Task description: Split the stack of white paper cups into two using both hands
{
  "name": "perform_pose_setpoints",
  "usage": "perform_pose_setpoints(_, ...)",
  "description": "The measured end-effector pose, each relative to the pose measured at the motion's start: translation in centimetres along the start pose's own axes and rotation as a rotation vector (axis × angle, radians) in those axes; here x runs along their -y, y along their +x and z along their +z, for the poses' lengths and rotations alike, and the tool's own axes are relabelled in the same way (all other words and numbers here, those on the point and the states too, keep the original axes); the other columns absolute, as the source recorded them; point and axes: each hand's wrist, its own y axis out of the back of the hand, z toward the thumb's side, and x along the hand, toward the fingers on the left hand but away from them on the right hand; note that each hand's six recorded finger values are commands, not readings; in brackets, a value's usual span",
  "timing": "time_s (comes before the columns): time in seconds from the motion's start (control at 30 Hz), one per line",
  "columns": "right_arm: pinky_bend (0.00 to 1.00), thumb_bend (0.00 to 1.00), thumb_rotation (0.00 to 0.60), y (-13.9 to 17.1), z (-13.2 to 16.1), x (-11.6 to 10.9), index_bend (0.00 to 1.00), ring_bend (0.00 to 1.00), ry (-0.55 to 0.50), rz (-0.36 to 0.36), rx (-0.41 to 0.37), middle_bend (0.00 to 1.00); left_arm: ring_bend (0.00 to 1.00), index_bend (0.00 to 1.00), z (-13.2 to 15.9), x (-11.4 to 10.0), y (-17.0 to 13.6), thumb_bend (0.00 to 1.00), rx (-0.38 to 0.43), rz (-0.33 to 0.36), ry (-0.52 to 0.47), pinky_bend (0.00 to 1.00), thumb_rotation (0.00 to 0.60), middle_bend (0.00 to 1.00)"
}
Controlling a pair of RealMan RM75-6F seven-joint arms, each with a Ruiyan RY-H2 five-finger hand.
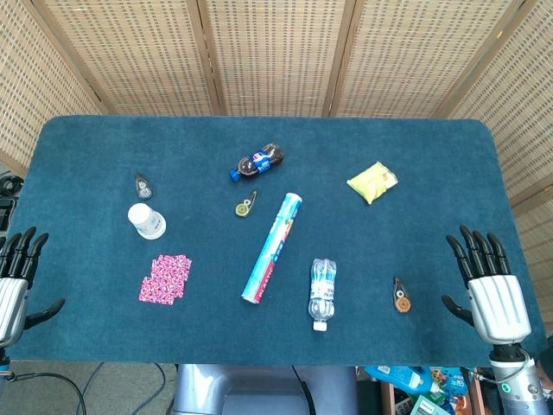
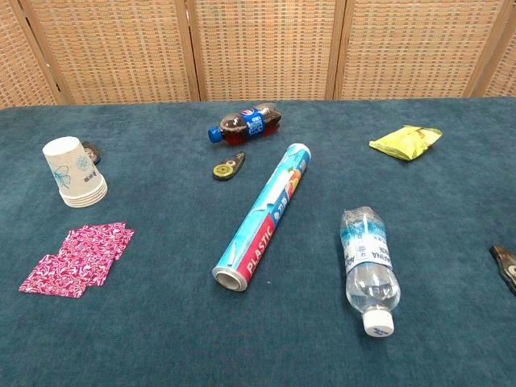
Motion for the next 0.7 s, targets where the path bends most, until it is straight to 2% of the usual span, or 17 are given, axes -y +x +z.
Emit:
perform_pose_setpoints(0.37,0.00,0.00,0.600,0.0,-0.1,0.1,0.00,0.00,-0.002,0.005,0.004,0.00,0.00,0.00,0.0,0.3,0.4,0.14,0.006,-0.011,0.005,0.00,0.600,0.00)
perform_pose_setpoints(0.47,0.00,0.00,0.600,-0.1,-0.3,0.1,0.00,0.00,-0.003,0.007,0.012,0.00,0.00,0.00,0.2,0.6,1.5,0.14,0.035,-0.017,0.011,0.00,0.600,0.00)
perform_pose_setpoints(0.6,0.00,0.00,0.600,-0.3,-0.5,0.2,0.00,0.00,-0.003,0.009,0.023,0.00,0.00,0.00,0.8,1.2,4.6,0.14,0.116,-0.030,0.015,0.02,0.600,0.00)
perform_pose_setpoints(0.7,0.00,0.00,0.600,-0.5,-0.8,0.3,0.00,0.00,-0.003,0.011,0.032,0.00,0.04,0.00,1.4,1.7,7.6,0.14,0.183,-0.042,0.029,0.09,0.600,0.00)
